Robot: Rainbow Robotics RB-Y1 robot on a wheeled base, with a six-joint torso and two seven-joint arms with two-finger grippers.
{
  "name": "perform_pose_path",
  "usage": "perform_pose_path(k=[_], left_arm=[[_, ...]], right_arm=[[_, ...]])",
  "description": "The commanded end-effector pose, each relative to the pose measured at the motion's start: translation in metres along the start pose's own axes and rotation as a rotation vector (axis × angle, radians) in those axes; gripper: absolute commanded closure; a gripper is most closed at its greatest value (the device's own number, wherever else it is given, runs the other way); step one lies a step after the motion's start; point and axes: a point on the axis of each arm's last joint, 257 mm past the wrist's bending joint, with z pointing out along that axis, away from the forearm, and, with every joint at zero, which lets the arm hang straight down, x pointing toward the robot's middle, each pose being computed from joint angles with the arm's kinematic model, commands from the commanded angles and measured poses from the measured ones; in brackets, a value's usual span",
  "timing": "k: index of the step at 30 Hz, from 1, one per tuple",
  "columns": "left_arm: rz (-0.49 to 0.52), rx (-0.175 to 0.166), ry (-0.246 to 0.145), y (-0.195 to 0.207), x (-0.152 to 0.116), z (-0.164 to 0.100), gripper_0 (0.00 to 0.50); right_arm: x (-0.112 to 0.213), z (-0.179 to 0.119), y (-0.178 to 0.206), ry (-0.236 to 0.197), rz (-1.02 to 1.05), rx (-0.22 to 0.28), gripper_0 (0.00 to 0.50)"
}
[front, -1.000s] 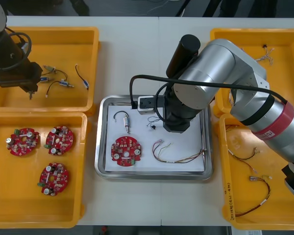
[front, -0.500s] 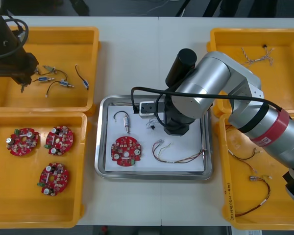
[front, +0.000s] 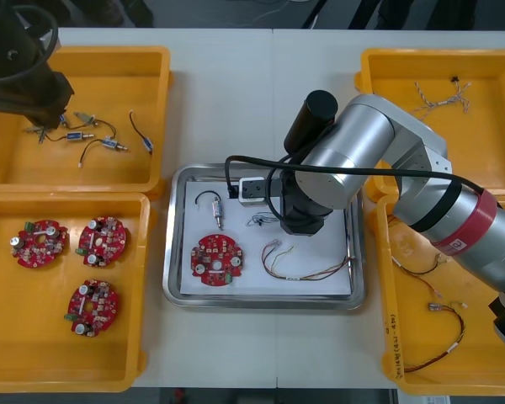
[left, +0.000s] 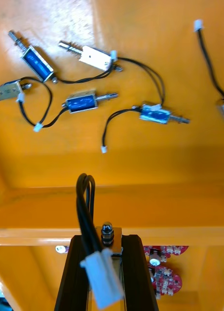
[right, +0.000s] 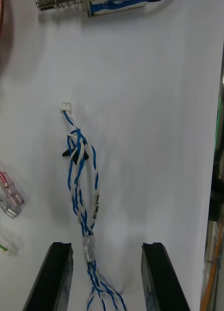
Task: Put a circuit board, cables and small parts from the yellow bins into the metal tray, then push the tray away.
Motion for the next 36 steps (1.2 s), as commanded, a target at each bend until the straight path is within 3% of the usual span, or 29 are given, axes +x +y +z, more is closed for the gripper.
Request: perform_pose_path(k=[1, 7, 12, 20, 25, 30, 36], left_arm=[[-0.006, 0.048, -0.1, -0.036, -0.022, -0.031, 0.5], [0.017, 0.092, -0.148, -0.076, -0.028, -0.039, 0.5], [0.056, 0.13, -0.178, -0.106, -0.029, -0.045, 0.5], [0.085, 0.173, -0.203, -0.137, -0.028, -0.052, 0.5], [0.096, 0.181, -0.212, -0.144, -0.028, -0.054, 0.5], [0.102, 0.186, -0.209, -0.146, -0.027, -0.054, 0.5], [0.106, 0.181, -0.206, -0.149, -0.026, -0.052, 0.5]], right_arm=[[0.014, 0.001, -0.003, 0.022, 0.037, 0.017, 0.0], [0.015, -0.008, -0.015, 0.006, 0.054, 0.042, 0.0], [0.015, -0.032, -0.029, 0.002, 0.088, 0.054, 0.0], [0.023, -0.077, -0.044, 0.028, 0.185, 0.015, 0.0], [0.036, -0.11, -0.053, 0.054, 0.265, -0.016, 0.0], [0.039, -0.144, -0.088, -0.007, 0.347, 0.052, 0.0], [0.055, -0.175, -0.117, -0.05, 0.426, 0.117, 0.0]])
